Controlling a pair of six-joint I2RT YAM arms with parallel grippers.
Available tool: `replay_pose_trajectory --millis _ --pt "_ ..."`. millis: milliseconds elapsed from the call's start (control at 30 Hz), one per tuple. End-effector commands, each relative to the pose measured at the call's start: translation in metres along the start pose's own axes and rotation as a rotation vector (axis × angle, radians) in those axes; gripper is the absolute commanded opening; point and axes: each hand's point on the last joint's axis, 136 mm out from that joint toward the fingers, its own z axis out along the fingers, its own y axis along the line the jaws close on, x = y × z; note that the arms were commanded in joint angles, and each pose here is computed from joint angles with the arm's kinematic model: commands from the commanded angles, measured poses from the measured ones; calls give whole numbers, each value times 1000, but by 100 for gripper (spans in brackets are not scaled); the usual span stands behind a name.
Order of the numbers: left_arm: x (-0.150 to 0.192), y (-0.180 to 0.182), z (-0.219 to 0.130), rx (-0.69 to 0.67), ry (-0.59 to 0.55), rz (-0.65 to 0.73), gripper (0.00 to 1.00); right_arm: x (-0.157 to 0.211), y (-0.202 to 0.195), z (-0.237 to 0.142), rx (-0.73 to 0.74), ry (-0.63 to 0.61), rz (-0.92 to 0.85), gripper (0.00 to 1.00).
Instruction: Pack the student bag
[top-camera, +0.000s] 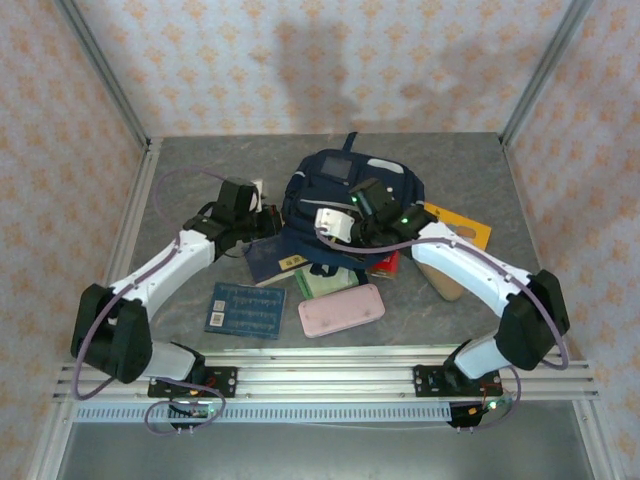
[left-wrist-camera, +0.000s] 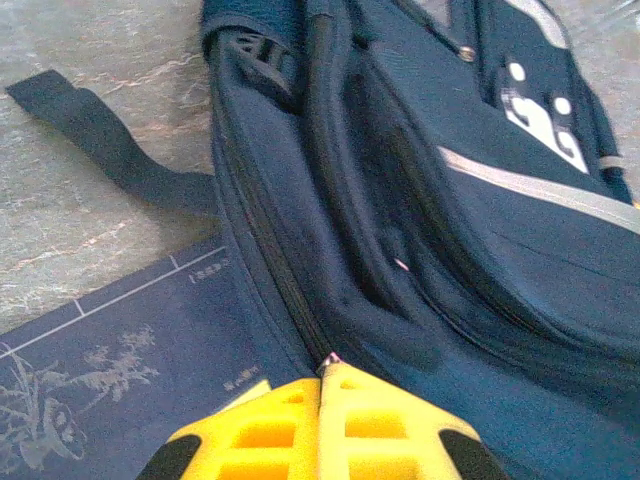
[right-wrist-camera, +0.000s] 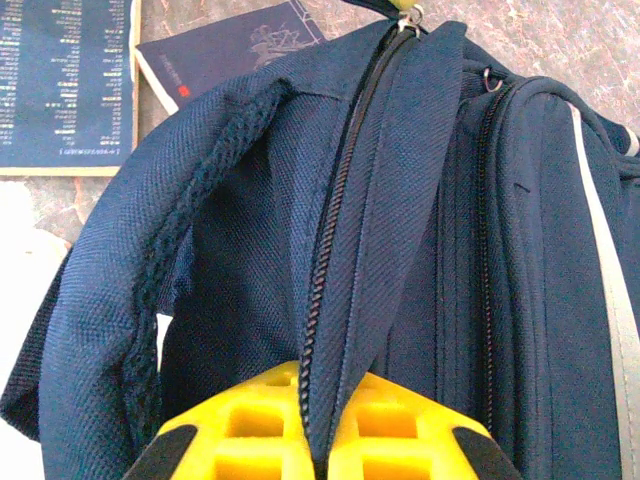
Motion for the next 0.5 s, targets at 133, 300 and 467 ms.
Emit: replay_pose_trajectory --millis 133,300,467 --pt "-29 46 29 -105 -59 -60 0 -4 11 -28 -12 -43 -75 0" --pt "-45 50 49 -74 -76 -80 0 -4 17 -28 -37 -60 -99 0" --pt "-48 40 69 -9 -24 -94 0 -5 13 -26 -24 -54 -92 0"
